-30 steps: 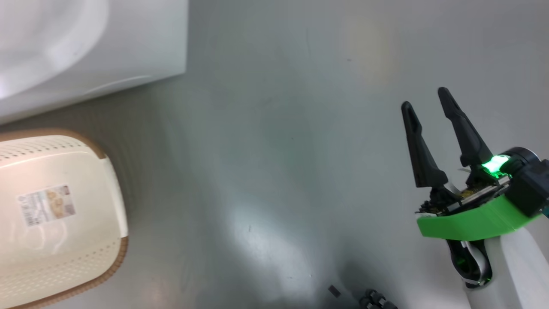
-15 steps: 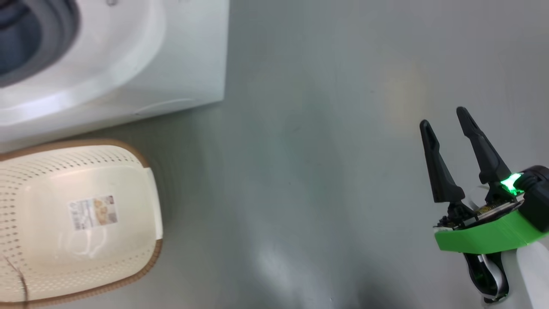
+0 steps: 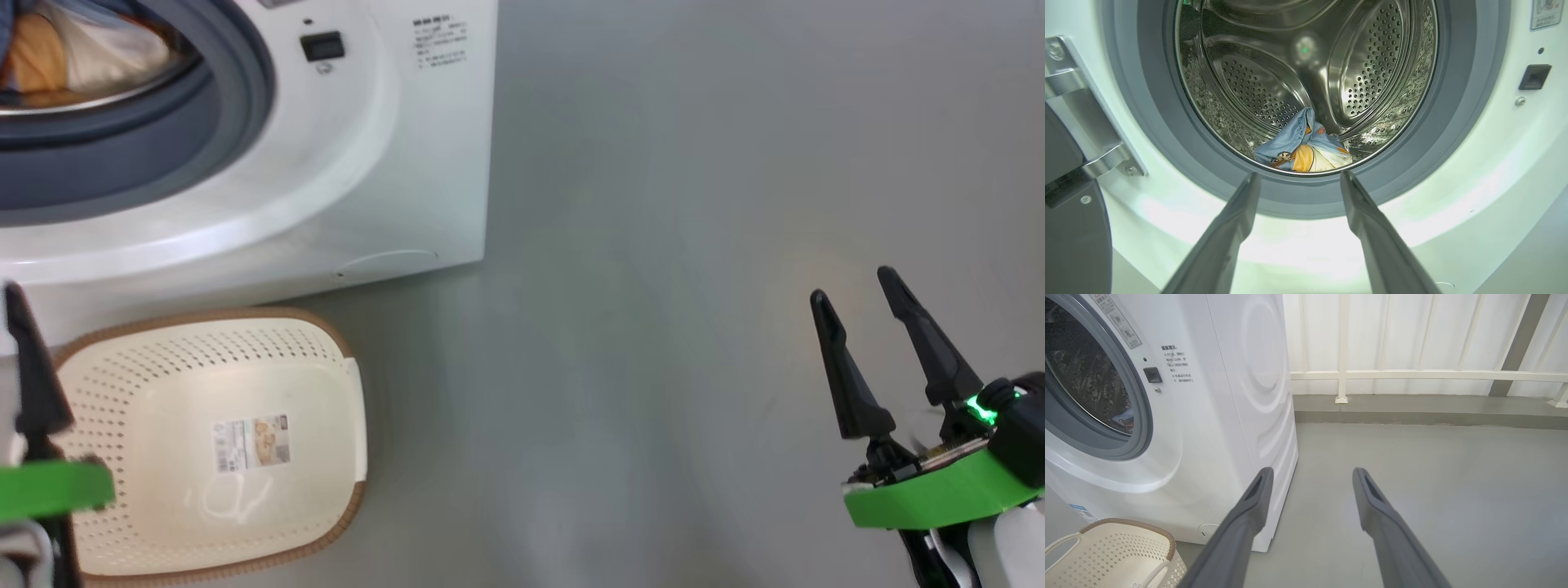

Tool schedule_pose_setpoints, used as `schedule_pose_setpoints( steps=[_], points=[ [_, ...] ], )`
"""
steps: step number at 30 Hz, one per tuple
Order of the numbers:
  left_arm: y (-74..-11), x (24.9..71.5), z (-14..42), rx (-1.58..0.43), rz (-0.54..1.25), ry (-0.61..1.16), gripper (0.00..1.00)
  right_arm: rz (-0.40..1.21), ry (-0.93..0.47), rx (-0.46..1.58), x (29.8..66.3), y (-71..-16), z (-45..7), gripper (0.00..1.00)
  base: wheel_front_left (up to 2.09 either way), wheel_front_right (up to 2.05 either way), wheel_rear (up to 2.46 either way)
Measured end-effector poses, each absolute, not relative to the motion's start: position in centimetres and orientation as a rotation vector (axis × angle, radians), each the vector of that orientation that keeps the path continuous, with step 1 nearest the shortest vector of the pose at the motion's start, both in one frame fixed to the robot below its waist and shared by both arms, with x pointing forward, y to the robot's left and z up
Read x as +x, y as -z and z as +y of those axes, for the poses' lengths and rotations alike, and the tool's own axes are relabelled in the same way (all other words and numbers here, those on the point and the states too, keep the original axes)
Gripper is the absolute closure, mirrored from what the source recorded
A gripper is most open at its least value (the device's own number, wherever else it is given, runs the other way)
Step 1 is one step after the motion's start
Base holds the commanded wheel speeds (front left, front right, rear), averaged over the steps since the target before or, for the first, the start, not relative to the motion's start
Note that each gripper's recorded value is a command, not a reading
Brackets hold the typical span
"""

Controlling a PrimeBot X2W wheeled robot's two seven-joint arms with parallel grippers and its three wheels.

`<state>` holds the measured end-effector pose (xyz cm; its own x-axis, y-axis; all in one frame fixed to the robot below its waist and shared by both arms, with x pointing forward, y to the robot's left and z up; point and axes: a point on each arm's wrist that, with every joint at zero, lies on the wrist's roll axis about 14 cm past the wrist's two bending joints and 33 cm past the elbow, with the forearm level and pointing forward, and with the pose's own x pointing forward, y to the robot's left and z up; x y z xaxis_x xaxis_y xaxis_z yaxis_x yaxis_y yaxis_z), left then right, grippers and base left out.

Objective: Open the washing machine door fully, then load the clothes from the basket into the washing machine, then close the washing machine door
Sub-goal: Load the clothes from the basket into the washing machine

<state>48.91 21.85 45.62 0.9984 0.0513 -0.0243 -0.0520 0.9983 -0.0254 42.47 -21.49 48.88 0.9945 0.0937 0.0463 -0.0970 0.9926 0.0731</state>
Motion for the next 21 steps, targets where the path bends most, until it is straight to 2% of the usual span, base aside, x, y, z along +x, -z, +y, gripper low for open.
schedule_pose_setpoints(
  steps=[4,6,21],
  points=[
    [-46.3,45.0,21.6,-0.039,0.033,-0.063,0.00,-0.046,-0.104,0.063,41.1,-49.4,-21.2,0.00,0.00,0.00,0.00],
    [-48.4,40.2,20.1,-0.063,0.012,-0.042,0.00,-0.066,-0.135,0.070,38.5,-50.7,-20.2,0.00,0.00,0.00,0.00],
    [-50.4,35.0,19.6,-0.095,-0.015,-0.036,0.00,-0.123,-0.147,0.076,34.8,-52.7,-19.5,0.00,0.00,0.00,0.00]
  ],
)
